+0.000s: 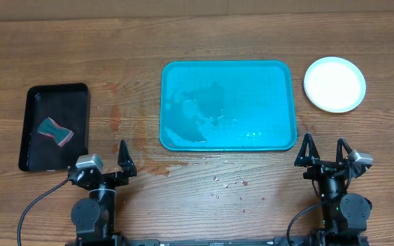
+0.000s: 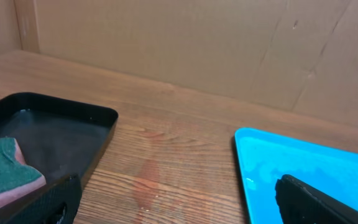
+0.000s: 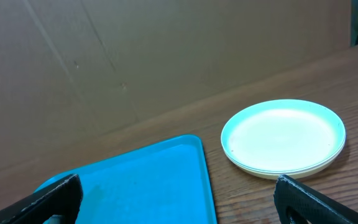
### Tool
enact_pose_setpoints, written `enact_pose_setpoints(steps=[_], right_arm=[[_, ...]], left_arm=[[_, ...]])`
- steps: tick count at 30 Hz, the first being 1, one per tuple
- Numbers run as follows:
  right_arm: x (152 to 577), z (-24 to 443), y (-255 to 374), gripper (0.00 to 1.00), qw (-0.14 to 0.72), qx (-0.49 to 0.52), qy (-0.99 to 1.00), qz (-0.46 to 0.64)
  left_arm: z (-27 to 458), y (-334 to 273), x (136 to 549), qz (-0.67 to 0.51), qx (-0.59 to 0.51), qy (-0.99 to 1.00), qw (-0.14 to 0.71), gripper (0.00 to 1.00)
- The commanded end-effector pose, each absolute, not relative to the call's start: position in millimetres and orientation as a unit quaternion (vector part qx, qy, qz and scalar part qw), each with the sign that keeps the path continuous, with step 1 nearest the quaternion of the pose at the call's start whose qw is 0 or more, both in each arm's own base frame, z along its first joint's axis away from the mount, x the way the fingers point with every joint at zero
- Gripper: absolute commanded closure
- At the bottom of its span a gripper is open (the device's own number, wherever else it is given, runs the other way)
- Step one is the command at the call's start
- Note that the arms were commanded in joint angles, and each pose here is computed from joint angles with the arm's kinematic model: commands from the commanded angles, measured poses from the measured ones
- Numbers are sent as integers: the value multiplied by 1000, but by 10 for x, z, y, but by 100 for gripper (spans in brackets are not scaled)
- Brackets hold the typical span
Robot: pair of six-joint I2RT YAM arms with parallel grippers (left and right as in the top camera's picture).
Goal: Clean dirty plates on tray and stack at the side
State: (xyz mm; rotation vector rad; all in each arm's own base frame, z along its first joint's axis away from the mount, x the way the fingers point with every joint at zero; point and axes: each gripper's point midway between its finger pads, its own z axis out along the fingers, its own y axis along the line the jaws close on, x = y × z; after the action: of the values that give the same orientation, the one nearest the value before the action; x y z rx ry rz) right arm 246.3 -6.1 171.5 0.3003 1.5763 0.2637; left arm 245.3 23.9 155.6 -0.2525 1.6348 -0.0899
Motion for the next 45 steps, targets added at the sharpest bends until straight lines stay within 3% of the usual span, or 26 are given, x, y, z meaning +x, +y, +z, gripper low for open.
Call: enact_pose_setpoints(steps=[1, 22, 45], right_arm=[[2464, 1695, -70, 0, 689, 135, 703, 117], [2464, 1695, -70, 0, 689, 135, 703, 117], [2464, 1695, -70, 0, 689, 135, 703, 117]], left_arm=[[1559, 248, 2448, -27, -104, 726, 679, 0], [1556, 173, 2454, 13, -31, 734, 679, 0], [1559, 188, 2454, 15, -36, 733, 679, 0]])
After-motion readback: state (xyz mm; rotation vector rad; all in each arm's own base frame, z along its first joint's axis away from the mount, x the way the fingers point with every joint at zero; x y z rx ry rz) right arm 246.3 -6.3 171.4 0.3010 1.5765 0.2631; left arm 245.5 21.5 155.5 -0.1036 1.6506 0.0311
